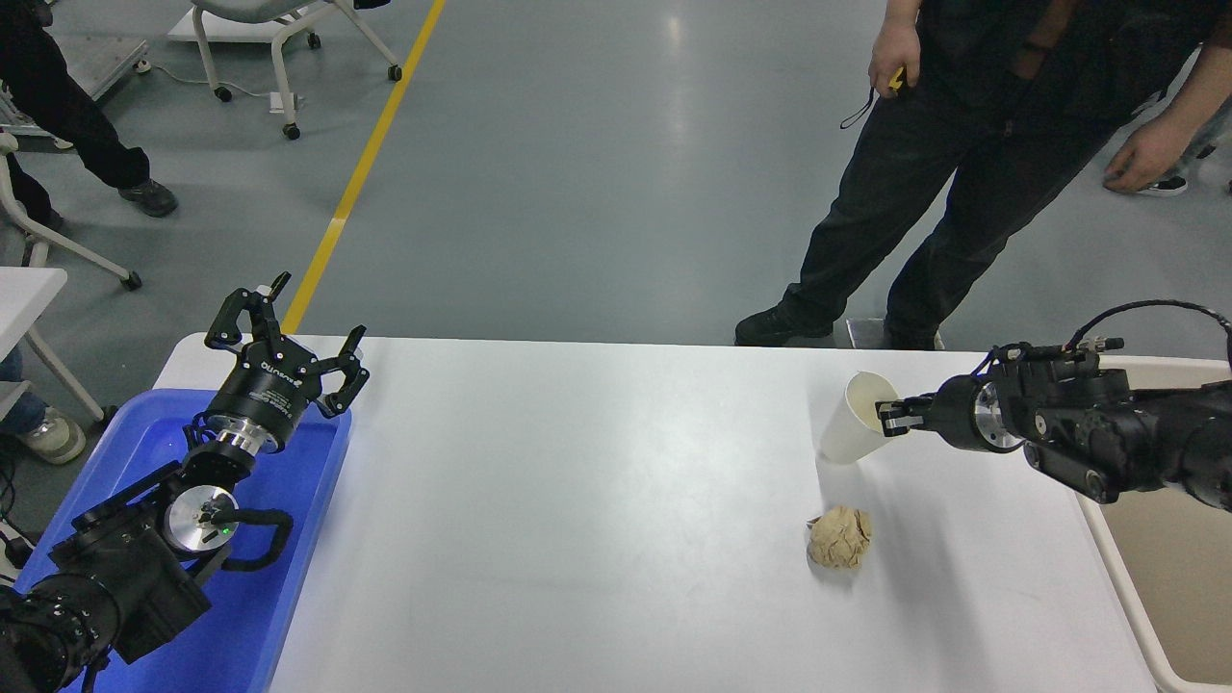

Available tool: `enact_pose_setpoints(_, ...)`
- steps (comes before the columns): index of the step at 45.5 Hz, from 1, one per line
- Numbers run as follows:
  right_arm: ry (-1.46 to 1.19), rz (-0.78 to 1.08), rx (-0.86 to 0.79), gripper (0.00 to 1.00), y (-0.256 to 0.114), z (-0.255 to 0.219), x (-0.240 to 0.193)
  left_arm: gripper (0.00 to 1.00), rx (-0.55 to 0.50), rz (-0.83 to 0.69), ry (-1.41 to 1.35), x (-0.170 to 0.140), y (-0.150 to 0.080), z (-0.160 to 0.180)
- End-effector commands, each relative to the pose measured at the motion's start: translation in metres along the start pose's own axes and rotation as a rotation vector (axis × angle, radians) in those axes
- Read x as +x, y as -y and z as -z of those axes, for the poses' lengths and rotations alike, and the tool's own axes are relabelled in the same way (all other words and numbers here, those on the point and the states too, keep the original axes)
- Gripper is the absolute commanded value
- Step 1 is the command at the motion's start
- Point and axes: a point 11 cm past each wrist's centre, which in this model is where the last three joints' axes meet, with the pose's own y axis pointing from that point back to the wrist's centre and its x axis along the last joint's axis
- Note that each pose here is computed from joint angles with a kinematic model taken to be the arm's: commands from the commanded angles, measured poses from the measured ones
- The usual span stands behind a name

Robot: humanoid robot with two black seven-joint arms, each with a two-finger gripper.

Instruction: Dispose of the paper cup in the dustbin

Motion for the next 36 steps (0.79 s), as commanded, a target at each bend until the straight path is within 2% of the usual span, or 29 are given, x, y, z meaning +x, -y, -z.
enact_pose_setpoints(1, 0.038, -0.089, 0.017, 0.00, -0.034, -0.028, 0.033, 1.00, 0.000, 0.000, -0.001, 0.000, 0.000, 0.000)
enact_pose_setpoints(16, 0.176, -0.185, 0.015, 0.00, -0.090, -0.063, 0.083, 1.00, 0.000, 0.000, -0.001, 0.000, 0.000, 0.000)
enact_pose_setpoints(25, 0.227, -0.220, 0.029, 0.00, -0.116, -0.068, 0.110, 1.00, 0.000, 0.000, 0.002, 0.000, 0.000, -0.001)
enact_pose_setpoints(36, 0.238, -0.223, 0.021, 0.00, -0.120, -0.072, 0.110, 1.00, 0.000, -0.001, 0.000, 0.000, 0.000, 0.000)
